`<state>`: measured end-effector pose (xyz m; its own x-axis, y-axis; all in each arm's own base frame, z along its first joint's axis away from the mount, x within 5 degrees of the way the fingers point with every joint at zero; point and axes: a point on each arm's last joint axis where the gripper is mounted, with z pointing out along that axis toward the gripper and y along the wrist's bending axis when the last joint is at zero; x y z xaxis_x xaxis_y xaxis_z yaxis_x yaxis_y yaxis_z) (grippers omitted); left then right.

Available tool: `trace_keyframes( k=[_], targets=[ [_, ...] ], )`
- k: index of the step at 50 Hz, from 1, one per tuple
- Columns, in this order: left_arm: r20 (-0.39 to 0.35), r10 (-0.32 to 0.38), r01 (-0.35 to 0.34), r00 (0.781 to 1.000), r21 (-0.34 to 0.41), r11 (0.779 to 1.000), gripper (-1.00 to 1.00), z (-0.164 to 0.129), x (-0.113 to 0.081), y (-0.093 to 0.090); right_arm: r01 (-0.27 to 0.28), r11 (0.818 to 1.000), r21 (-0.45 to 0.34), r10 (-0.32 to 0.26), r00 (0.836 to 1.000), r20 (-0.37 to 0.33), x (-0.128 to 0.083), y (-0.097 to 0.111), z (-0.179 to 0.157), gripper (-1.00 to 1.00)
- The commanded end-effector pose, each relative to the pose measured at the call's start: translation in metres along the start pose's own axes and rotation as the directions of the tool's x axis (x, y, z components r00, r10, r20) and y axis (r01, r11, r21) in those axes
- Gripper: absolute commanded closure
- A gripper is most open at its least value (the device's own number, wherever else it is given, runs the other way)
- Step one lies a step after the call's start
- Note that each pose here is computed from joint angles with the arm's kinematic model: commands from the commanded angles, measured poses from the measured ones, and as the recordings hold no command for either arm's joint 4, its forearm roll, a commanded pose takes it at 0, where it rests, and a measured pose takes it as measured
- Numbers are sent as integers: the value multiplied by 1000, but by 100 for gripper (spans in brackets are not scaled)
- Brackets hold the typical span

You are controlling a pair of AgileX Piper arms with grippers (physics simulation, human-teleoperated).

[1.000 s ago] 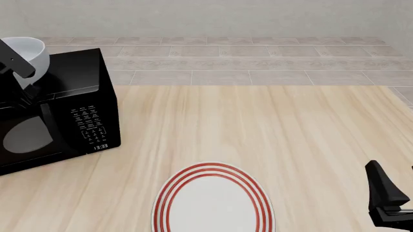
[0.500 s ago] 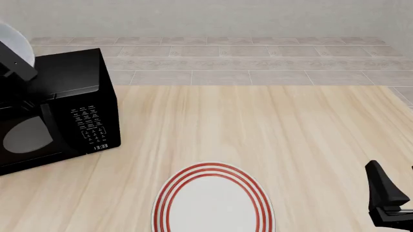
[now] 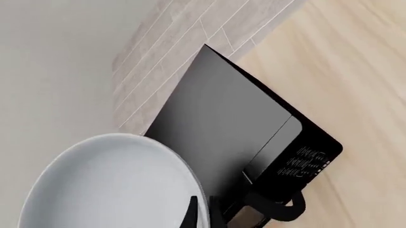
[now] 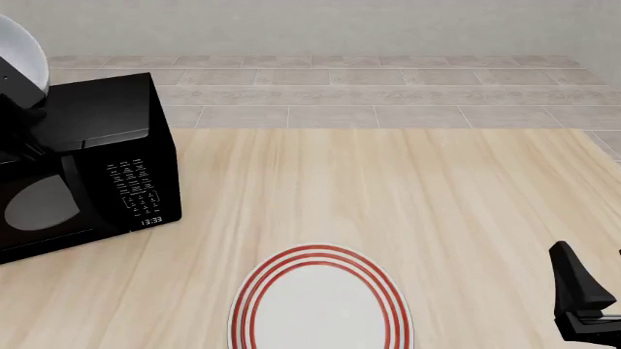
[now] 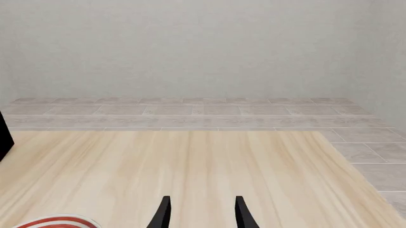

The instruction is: Pick up the white bowl and put it on the plate.

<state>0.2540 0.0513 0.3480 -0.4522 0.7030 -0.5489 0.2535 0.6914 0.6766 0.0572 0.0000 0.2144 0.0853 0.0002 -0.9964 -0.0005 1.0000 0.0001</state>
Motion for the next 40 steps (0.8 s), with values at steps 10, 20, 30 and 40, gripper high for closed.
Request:
trace_keyframes(
  k=[10,20,30,40],
  targets=[
    [128,-34,23,991,85,996,100,-87,-35,-12,0,1000,0,0,1000,0,0,0,0,-100],
    [181,-53,21,982,177,984,100,-114,-43,-27,0,1000,0,0,1000,0,0,0,0,-100],
    [236,-48,-12,971,248,969,100,-118,-57,-40,0,1000,0,0,1000,0,0,0,0,-100],
    [299,-100,-13,949,355,935,100,-133,-70,-58,0,1000,0,0,1000,0,0,0,0,-100]
  ],
)
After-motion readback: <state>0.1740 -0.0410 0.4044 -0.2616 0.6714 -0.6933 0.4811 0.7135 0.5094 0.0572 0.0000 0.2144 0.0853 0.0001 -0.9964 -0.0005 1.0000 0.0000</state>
